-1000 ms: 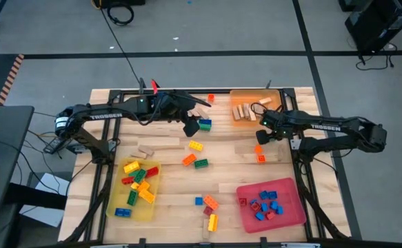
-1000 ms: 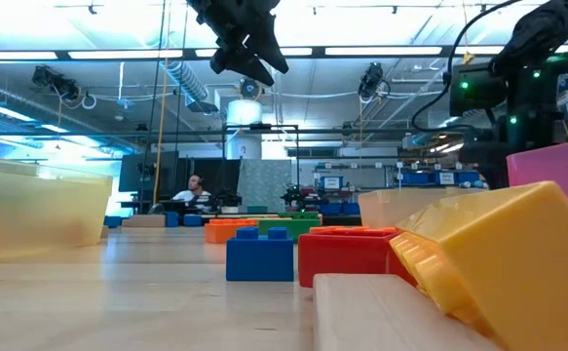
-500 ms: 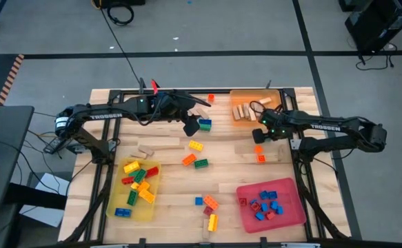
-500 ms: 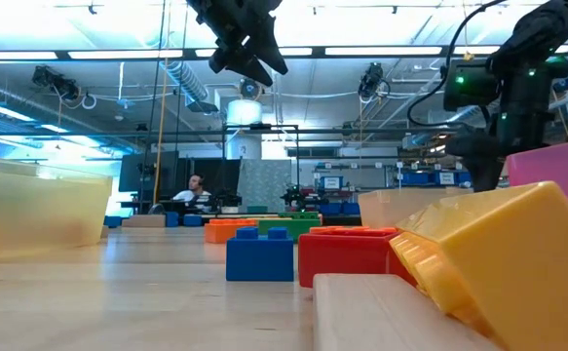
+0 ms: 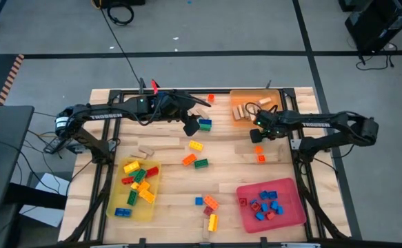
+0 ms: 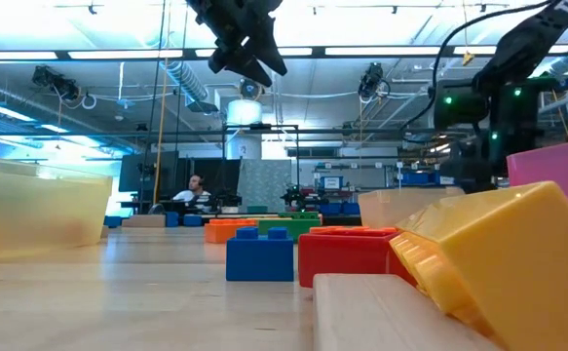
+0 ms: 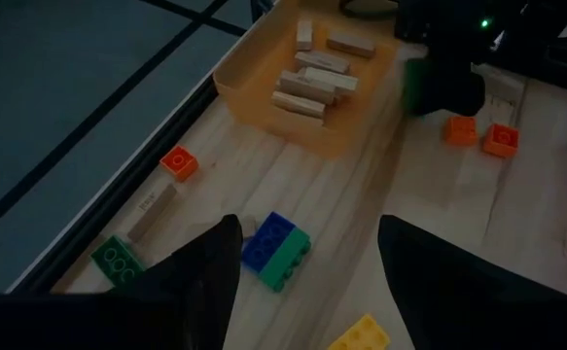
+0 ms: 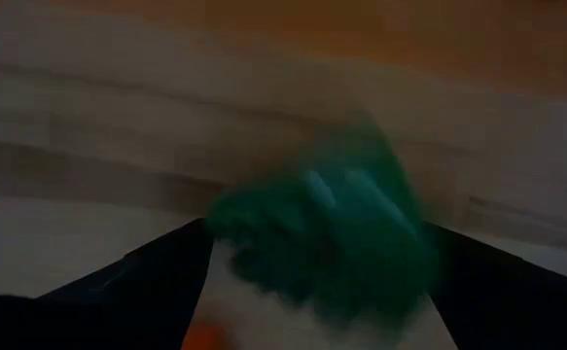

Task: Sort blocks by size
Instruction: Put the large green game piece into the yellow bin

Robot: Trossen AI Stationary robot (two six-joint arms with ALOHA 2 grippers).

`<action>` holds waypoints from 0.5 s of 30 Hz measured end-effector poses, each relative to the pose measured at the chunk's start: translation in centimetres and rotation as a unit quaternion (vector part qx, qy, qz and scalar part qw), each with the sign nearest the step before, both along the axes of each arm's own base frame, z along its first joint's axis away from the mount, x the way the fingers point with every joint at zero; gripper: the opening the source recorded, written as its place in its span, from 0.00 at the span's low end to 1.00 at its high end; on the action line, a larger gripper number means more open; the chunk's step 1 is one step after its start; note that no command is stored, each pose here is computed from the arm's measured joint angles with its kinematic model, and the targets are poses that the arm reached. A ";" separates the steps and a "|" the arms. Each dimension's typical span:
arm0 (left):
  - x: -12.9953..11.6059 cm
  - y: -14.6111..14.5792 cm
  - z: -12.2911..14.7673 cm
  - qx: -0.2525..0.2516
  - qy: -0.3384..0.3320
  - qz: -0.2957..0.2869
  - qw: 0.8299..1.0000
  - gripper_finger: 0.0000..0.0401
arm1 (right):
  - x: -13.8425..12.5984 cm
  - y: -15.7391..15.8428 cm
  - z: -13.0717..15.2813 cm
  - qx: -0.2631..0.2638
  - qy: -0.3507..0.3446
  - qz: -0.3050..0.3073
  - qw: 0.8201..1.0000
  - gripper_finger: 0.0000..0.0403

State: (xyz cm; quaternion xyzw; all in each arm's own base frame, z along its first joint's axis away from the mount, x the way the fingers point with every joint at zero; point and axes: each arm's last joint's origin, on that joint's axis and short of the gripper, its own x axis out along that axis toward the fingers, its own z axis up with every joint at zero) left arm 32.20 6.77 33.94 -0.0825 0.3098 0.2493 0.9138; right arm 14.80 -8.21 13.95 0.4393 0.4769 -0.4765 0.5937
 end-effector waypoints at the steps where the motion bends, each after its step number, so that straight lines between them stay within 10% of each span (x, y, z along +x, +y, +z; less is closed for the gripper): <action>1: 0.0 0.0 0.0 0.000 0.001 0.000 1.000 0.62 | 0.2 -0.1 -0.2 0.002 0.001 -0.001 1.000 0.91; 15: -0.3 -0.1 -0.4 -0.006 0.023 0.002 1.000 0.62 | 0.8 0.2 -0.4 -0.029 0.003 0.019 0.999 0.81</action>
